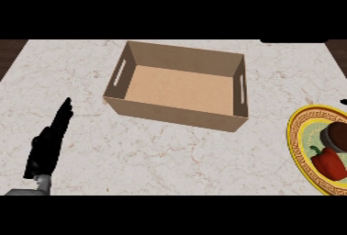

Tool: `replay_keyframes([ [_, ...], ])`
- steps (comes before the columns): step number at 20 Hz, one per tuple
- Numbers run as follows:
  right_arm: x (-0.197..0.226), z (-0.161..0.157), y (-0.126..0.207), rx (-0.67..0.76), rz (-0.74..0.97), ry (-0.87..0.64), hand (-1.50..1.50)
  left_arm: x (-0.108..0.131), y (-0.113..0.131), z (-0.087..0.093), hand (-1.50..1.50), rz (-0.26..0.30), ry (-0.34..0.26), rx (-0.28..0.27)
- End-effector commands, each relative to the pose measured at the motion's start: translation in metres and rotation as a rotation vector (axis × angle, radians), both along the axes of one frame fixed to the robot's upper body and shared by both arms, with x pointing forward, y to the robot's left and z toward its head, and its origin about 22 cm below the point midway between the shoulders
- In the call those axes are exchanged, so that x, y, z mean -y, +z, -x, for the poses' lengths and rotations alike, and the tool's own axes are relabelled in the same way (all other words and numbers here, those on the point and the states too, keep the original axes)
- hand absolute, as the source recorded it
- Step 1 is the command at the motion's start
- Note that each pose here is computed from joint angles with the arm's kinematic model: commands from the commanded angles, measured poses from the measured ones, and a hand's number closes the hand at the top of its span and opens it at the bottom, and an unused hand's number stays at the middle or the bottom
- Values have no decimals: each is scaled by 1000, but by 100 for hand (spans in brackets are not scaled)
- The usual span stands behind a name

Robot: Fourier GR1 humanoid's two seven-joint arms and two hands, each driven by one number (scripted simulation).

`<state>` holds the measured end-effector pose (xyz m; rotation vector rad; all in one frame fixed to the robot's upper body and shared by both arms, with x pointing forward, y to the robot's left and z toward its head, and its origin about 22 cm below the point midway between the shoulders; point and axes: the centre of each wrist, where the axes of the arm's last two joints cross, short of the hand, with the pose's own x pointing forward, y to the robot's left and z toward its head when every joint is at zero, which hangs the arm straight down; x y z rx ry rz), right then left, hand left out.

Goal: Pick the cupcake from the plate and place it in the cardboard box

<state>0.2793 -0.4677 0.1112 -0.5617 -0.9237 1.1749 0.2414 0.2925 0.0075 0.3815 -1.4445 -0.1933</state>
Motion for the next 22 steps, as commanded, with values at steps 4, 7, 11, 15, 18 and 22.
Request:
replay_keyframes([
  [4,6,-5,-11,-19,12,-11,-150,3,2,12,0,-15,2,3],
  [7,8,12,-15,-18,18,7,-150,13,-14,3,0,11,17,10],
  [11,-4,4,-22,-11,7,-5,-150,11,3,-1,0,14,10,2],
  [15,-19,-1,-29,1,6,-11,-150,9,-10,-7,0,-3,-10,-18],
  [18,4,9,-41,8,-2,-17,-150,-1,0,-7,0,3,-10,2],
  [22,-5,1,-55,-9,-11,-13,-150,2,4,1,0,-6,-1,5],
])
